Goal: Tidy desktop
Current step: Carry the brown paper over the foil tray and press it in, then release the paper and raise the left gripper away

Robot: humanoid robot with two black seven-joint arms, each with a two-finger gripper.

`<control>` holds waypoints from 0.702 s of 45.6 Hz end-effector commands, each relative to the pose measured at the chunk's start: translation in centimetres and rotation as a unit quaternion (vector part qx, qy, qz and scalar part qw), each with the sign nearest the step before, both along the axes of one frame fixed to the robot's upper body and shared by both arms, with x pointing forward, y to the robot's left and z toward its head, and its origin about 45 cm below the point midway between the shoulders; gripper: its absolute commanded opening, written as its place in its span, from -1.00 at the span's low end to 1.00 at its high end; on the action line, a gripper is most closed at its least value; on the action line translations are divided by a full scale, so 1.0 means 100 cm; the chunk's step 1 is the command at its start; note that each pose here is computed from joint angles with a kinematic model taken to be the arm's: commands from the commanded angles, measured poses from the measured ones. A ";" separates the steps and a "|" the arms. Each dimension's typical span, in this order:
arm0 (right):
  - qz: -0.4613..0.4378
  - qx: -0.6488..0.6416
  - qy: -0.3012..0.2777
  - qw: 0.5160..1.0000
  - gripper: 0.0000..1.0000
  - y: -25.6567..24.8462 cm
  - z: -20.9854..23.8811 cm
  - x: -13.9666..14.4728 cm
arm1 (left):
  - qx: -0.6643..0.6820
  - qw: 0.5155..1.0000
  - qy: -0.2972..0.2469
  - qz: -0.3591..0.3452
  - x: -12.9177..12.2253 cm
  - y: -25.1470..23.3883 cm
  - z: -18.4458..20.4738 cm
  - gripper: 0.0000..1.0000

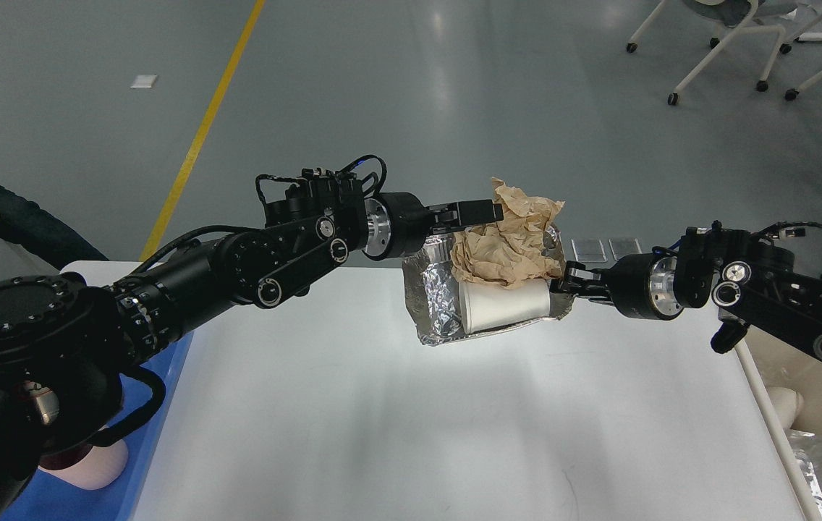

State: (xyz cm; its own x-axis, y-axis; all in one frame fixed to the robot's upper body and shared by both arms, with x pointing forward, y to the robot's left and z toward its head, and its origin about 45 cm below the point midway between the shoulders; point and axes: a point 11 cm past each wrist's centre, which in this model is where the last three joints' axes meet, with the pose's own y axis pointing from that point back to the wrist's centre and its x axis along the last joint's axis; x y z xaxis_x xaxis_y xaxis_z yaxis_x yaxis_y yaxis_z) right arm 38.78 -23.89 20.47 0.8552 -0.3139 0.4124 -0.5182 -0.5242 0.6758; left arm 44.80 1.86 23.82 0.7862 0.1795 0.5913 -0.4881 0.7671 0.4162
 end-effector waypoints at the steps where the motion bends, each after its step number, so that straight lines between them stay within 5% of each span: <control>1: -0.004 0.000 0.003 1.000 -1.00 -0.002 -0.002 -0.001 | -0.006 1.000 0.001 0.010 0.005 0.008 0.005 0.94; 9: -0.010 0.001 0.012 1.000 -1.00 -0.007 -0.008 -0.005 | -0.048 0.997 0.023 0.058 0.020 0.037 0.015 0.94; 22: -0.041 0.011 0.013 0.999 -1.00 -0.027 -0.006 -0.005 | -0.273 0.932 0.081 0.224 0.062 0.149 0.069 0.94; 32: -0.088 0.028 0.017 0.996 -1.00 -0.058 -0.006 -0.010 | -0.424 0.855 0.108 0.279 0.043 0.238 0.079 0.94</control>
